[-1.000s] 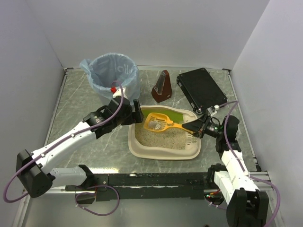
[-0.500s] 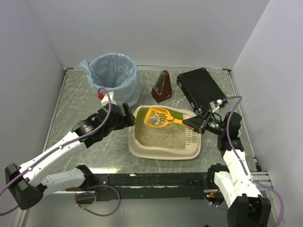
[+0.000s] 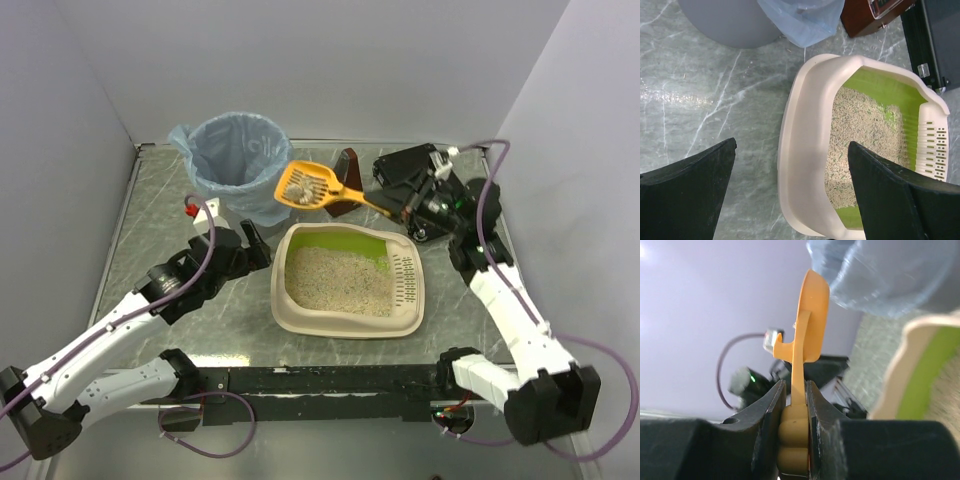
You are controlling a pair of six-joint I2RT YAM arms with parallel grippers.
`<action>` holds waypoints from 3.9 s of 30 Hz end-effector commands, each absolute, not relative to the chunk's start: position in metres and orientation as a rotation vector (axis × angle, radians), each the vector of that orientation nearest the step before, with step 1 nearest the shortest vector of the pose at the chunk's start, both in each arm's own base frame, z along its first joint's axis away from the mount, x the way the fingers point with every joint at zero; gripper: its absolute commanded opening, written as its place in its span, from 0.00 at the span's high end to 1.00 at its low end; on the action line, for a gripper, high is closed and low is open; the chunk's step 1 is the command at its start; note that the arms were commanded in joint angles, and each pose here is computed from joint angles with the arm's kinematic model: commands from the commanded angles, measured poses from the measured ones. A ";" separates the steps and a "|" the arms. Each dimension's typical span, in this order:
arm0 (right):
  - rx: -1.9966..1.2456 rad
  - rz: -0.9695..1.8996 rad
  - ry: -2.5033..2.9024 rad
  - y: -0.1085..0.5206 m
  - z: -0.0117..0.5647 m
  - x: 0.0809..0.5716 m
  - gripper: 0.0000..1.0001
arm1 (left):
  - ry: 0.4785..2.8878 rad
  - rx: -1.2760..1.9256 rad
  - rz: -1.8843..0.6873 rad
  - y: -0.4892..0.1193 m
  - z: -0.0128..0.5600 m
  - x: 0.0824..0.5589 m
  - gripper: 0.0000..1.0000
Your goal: Clean the litter box
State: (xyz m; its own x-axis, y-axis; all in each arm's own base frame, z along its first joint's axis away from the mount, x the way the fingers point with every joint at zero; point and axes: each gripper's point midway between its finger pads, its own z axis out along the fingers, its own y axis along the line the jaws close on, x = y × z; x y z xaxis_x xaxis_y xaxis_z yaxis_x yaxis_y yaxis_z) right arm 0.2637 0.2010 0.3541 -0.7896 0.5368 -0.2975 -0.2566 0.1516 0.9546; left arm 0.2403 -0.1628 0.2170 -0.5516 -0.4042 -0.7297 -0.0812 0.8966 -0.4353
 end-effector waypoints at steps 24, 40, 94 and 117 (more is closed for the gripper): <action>-0.649 0.824 1.722 0.372 0.396 0.425 1.00 | 2.210 -0.485 -0.556 -0.141 0.188 0.195 0.03; -0.729 0.451 1.368 0.338 0.483 0.382 1.00 | 2.135 -0.397 -0.716 -0.176 0.215 0.213 0.03; -0.099 0.649 2.093 0.118 0.255 0.180 1.00 | 1.776 1.122 0.189 -0.310 0.178 0.422 0.99; -0.114 0.636 2.083 0.123 0.251 0.200 1.00 | 1.749 1.116 0.024 -0.318 0.232 0.437 0.24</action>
State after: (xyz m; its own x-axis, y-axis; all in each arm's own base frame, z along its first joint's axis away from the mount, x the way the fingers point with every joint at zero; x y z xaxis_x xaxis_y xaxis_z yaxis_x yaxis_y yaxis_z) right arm 0.1946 0.1227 0.2382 -0.6252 0.1623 -0.7634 -0.2800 0.8664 0.4135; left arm 0.4379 -0.3106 0.1543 -0.0893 0.7689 -0.6331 0.7123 0.4936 0.4990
